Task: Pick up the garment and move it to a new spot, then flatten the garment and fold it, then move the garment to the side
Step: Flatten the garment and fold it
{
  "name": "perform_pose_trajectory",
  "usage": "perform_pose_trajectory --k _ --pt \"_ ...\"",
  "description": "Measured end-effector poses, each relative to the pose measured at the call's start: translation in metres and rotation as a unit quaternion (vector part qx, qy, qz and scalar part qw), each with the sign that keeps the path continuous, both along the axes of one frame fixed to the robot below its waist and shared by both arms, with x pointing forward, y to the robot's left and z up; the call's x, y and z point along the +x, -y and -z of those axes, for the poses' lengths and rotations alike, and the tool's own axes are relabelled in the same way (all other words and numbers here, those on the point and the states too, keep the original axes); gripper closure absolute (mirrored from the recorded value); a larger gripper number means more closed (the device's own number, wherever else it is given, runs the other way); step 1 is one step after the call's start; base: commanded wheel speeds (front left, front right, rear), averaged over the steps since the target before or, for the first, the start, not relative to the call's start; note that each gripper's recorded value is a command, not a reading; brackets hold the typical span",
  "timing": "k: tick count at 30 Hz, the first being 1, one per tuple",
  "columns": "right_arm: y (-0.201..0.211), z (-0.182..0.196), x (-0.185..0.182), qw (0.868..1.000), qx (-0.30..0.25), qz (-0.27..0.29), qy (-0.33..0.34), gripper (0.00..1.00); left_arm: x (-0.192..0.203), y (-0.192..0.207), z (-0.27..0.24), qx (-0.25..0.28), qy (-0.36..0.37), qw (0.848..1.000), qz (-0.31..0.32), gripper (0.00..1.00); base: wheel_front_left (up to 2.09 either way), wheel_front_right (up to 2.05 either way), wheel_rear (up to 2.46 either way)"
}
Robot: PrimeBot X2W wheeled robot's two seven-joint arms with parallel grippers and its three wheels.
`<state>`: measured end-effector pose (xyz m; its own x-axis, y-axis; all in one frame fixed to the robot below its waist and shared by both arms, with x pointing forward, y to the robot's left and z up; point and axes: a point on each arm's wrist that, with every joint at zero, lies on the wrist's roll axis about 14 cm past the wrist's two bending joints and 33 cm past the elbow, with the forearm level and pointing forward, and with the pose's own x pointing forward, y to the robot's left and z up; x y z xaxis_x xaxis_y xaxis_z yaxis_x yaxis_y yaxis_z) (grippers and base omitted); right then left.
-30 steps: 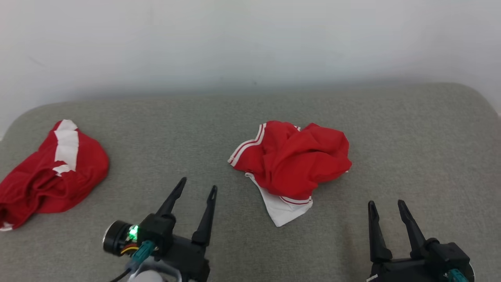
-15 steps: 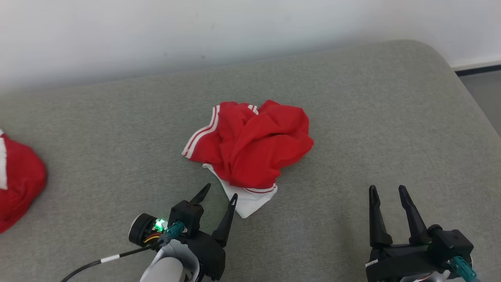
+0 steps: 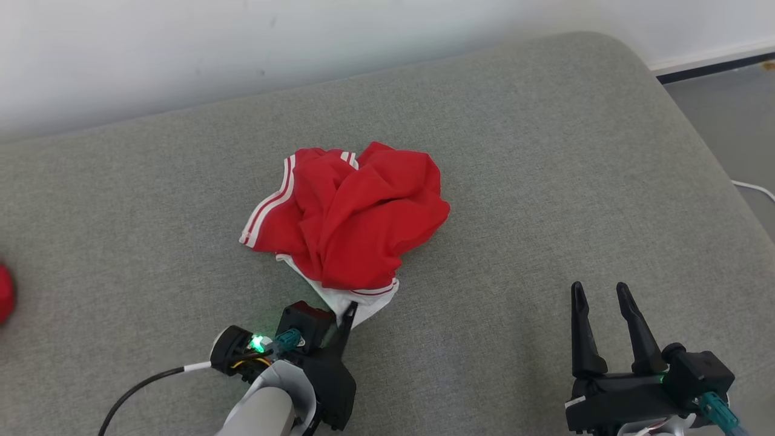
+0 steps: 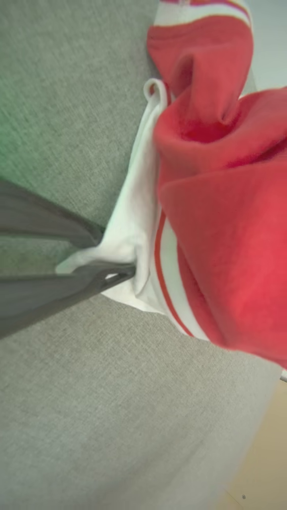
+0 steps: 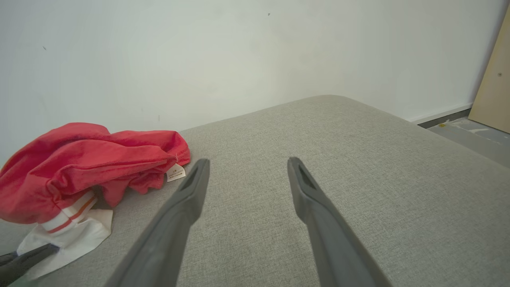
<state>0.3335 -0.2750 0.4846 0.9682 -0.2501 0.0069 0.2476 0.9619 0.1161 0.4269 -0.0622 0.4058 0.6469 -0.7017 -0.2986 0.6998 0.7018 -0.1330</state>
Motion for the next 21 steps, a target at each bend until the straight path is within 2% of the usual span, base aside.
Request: perform_pose_trajectory --k 9,15,21 --pt "-0.010 0.001 0.003 1.000 0.001 -0.018 0.001 0.00 0.017 -0.023 -0.044 -0.040 0.063 0.996 -0.046 1.00 0.00 0.00 0.00" --pt "-0.037 0.002 0.015 0.998 0.003 -0.062 0.004 0.00 0.017 -0.081 -0.069 -0.043 0.108 0.986 -0.119 1.00 0.00 0.00 0.00" --pt "-0.067 -0.002 0.029 0.994 0.007 -0.110 0.012 0.00 -0.010 -0.146 -0.078 -0.022 0.117 0.973 -0.196 1.00 0.00 0.00 0.00"
